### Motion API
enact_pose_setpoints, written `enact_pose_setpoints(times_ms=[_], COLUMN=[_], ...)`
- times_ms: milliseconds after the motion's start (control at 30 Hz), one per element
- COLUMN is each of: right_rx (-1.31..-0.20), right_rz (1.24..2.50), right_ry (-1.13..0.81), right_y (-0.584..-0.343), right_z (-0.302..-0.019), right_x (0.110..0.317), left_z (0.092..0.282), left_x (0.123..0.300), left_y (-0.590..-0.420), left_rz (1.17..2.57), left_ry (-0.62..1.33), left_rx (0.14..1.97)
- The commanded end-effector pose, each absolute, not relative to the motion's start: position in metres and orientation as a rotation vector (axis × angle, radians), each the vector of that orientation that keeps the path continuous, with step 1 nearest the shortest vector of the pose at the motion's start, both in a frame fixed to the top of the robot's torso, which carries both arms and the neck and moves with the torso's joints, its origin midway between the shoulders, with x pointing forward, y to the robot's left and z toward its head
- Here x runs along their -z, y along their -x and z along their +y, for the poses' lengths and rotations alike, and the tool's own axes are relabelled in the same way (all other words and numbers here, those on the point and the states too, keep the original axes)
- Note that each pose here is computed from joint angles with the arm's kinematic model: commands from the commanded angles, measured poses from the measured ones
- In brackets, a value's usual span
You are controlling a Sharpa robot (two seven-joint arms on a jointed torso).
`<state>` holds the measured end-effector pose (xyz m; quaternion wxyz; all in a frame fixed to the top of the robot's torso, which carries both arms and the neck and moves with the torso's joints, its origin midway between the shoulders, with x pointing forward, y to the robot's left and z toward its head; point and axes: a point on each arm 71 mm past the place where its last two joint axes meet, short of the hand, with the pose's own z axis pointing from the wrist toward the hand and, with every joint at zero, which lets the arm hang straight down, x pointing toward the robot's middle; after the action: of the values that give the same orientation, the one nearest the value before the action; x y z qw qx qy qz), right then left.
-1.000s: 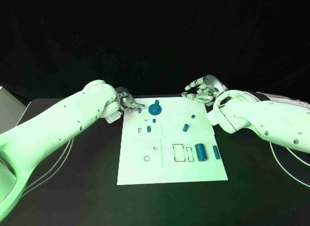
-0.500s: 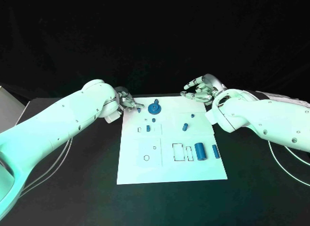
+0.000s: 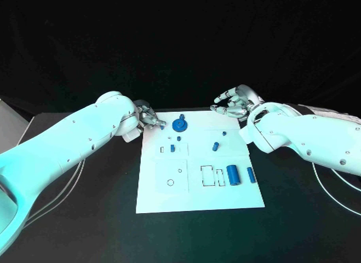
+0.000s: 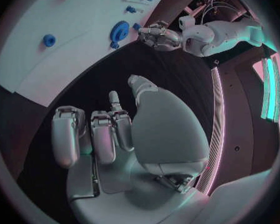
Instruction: Assemble the parts on the task board
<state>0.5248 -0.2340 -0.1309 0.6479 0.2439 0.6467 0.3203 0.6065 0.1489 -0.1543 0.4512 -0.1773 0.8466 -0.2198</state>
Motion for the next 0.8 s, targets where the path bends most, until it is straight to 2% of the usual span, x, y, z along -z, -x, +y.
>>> enact_pose_setpoints(times_ms=[33,800], right_rx=[-0.734,-0.734], right_rz=[1.465,1.465], right_ry=[-0.536,-0.535], right_y=[-0.5248,-0.5249], right_z=[-0.2330,-0.2329], right_x=[0.1297,0.1297], left_z=[0.1471,0.1471], left_x=[0.1541,0.1592], left_y=[-0.6062,-0.6059], left_rz=[2.102,2.124], left_ry=[0.439,0.449], left_rx=[0.550,0.555])
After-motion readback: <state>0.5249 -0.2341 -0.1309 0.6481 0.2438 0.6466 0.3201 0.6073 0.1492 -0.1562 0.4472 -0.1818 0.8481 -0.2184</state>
